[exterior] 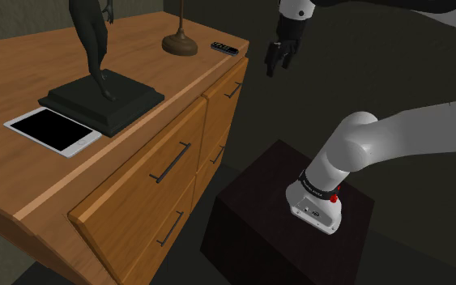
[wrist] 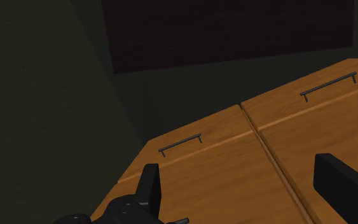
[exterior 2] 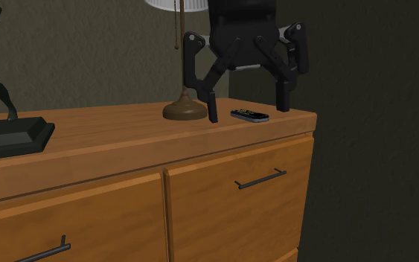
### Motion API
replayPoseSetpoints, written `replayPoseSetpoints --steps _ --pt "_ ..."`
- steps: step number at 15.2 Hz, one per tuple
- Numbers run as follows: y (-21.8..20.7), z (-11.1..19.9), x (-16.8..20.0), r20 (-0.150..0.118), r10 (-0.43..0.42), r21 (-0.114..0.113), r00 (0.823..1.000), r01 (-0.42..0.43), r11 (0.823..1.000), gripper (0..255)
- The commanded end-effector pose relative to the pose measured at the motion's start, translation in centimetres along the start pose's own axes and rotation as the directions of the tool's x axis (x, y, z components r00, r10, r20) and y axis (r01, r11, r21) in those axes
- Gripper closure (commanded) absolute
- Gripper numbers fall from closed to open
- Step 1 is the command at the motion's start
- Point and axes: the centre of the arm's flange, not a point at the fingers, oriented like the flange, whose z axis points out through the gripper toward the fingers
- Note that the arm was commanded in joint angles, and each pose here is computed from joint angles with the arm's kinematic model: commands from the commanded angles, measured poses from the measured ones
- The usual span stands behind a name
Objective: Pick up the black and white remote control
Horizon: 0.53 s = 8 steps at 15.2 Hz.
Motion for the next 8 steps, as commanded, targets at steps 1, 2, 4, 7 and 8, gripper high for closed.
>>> replayPoseSetpoints --steps 1,2,4,7,8 --pt "0.0 0.0 0.0 0.000 0.000 0.000 1.000 0.000 1.000 0" --pt "0.6 0.1 1.2 -0.002 -0.005 0.004 1.000 0.005 1.000 0" --pt "1.8 0.4 3.5 -0.005 -0.016 0.011 1.000 0.016 1.000 0" --pt "3.5 0.8 7.1 -0.010 -0.033 0.021 0.999 0.033 0.999 0" --pt "4.1 0.9 8.3 -0.011 -0.038 0.025 0.999 0.038 0.999 0"
